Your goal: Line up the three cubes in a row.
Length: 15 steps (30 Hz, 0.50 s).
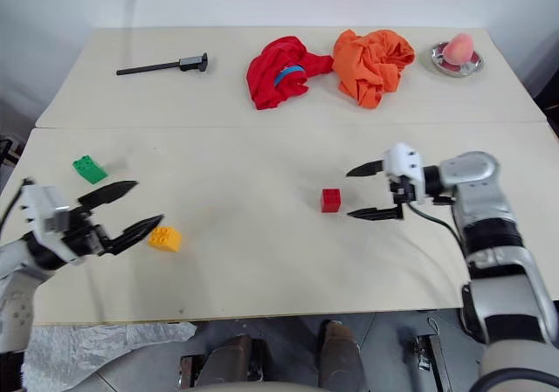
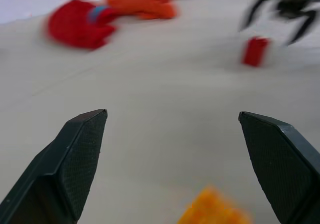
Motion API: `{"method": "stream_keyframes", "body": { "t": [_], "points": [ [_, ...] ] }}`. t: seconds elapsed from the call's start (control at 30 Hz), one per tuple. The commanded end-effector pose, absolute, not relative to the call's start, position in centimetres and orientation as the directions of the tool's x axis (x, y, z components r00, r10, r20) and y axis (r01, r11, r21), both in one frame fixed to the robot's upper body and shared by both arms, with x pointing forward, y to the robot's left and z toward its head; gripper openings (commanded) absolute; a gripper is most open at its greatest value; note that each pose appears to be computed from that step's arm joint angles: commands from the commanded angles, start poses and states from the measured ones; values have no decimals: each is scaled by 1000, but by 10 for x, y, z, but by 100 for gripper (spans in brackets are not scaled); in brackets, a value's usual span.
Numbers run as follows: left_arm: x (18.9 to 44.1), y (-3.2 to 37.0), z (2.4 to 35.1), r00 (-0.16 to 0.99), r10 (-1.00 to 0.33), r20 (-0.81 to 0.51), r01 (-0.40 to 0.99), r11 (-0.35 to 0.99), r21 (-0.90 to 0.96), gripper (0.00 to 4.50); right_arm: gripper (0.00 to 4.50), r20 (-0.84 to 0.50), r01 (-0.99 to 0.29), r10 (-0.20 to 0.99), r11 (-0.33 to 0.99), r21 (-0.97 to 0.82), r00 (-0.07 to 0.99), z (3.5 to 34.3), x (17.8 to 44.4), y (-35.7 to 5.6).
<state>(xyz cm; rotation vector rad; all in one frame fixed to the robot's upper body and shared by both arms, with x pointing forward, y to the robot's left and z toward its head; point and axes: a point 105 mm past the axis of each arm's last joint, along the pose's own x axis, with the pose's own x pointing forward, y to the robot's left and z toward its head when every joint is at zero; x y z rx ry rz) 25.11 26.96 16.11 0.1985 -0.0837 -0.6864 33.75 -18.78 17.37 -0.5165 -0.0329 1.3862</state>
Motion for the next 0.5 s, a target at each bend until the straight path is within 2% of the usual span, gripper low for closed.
{"method": "stream_keyframes", "body": {
  "t": [0.03,0.17,0.3,0.37,0.5],
  "points": [
    [232,305,156,857,-515,36,498,843,201,450,446,-129,-918,987,35,-394,93,197,312,-184],
    [198,351,132,940,-341,-19,340,930,137,450,446,-93,-954,991,70,-292,101,190,298,-188],
    [168,387,110,985,-161,-54,165,982,93,450,446,-2,-962,997,77,-263,80,182,286,-168],
    [159,392,105,993,-107,-50,111,991,72,450,446,26,-963,997,73,-259,68,177,281,-158],
    [157,392,107,998,-65,9,65,996,60,450,446,51,-962,997,75,-263,63,175,276,-150]
  ]
}}
